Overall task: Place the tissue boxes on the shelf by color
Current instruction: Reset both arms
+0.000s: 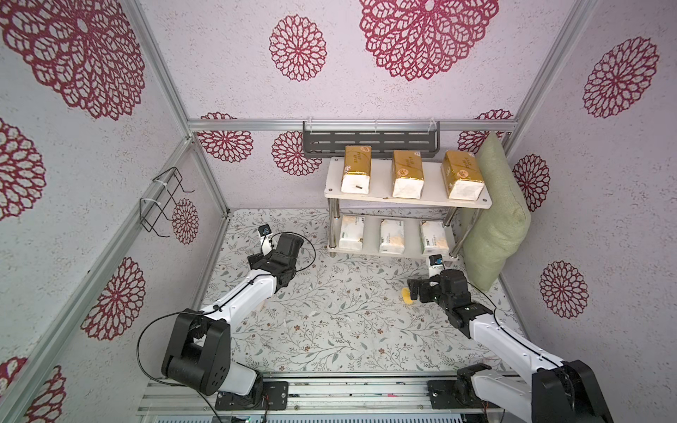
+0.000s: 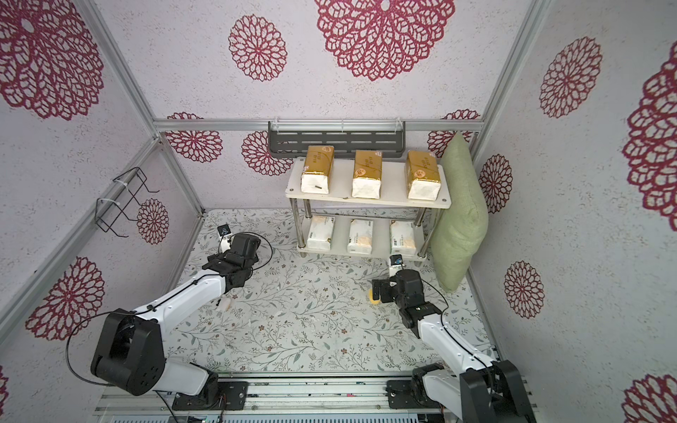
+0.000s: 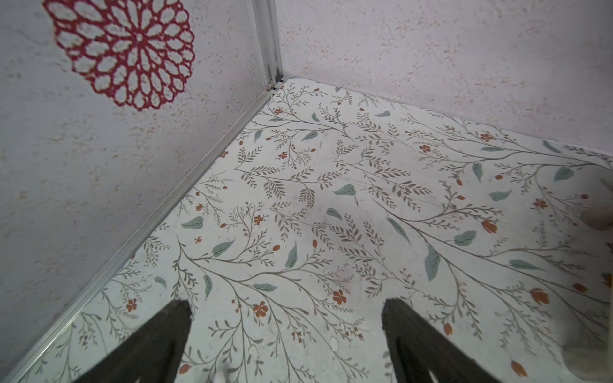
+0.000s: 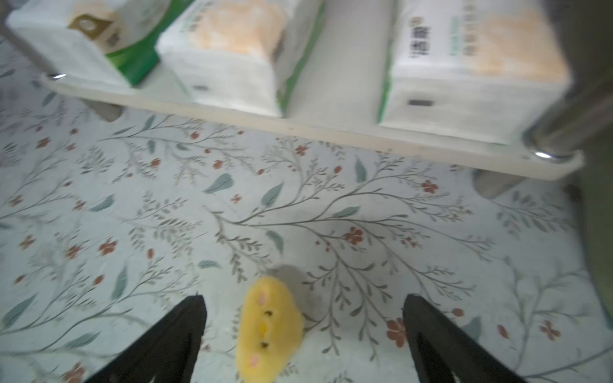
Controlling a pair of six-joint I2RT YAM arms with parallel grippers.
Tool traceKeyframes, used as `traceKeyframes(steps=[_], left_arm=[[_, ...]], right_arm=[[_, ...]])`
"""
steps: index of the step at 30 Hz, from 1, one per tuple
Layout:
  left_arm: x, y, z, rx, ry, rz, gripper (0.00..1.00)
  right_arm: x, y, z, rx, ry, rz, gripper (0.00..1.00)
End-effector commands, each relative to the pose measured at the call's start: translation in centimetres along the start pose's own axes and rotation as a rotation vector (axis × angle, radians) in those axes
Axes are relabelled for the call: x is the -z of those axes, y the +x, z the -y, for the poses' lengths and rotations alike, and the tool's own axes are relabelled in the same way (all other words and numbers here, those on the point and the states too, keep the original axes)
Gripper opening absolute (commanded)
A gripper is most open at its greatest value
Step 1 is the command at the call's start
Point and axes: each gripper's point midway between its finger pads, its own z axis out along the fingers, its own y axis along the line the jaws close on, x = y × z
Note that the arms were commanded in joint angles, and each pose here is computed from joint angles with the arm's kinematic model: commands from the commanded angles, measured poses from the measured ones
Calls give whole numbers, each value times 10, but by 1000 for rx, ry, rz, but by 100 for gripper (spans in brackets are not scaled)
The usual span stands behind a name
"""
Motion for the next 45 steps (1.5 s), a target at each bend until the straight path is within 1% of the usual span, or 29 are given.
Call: traceKeyframes(steps=[1, 4, 6, 9, 13, 16, 18, 19, 22, 24, 25, 27, 29, 32, 34, 37, 40, 42, 45], left_arm=[[-10, -30, 1, -19, 17, 142, 97], [-24, -33, -12, -31, -17, 135, 98], [-34, -33, -24, -25, -37, 155, 97], [-41, -34, -37, -12, -15, 185, 97], [-45, -36, -54, 4, 23, 218, 97], [-54, -27, -69, 6, 38, 221, 97], [-60, -19, -74, 31, 71, 225, 97], [-64, -12, -73, 34, 98, 198, 97], [-74, 6, -66, 28, 134, 216, 97], [-72, 12, -66, 53, 164, 278, 97], [-70, 19, -68, 64, 179, 267, 97], [-69, 18, -60, 43, 218, 326, 97], [-70, 23, -55, 26, 257, 262, 97], [-70, 21, -53, 27, 266, 291, 97], [-70, 23, -55, 25, 262, 274, 97], [-70, 22, -54, 28, 265, 284, 97], [-70, 22, -54, 27, 263, 286, 97], [-70, 22, -54, 25, 261, 287, 97], [-70, 22, -54, 24, 262, 286, 98]], right_arm=[[10, -58, 40, -31, 150, 301, 99], [3, -50, 71, -28, 264, 315, 99], [4, -51, 86, -20, 326, 373, 99], [5, -52, 89, -24, 298, 458, 99], [-2, -60, 87, -36, 256, 484, 99], [-8, -51, 86, -38, 245, 504, 99], [-7, -46, 79, -9, 217, 519, 99], [-8, -46, 80, -15, 218, 516, 99], [-7, -47, 82, -20, 227, 518, 99], [-6, -46, 84, -25, 244, 519, 99], [-6, -46, 86, -29, 259, 520, 99], [-4, -46, 89, -41, 287, 524, 99], [-2, -46, 86, -32, 271, 534, 99], [-1, -45, 84, -24, 263, 538, 99], [0, -45, 88, -37, 285, 540, 99], [0, -44, 87, -34, 284, 538, 99], [-3, -46, 79, -2, 242, 532, 99], [-15, -47, 64, 57, 167, 491, 99], [-10, -48, 66, 45, 176, 512, 99]])
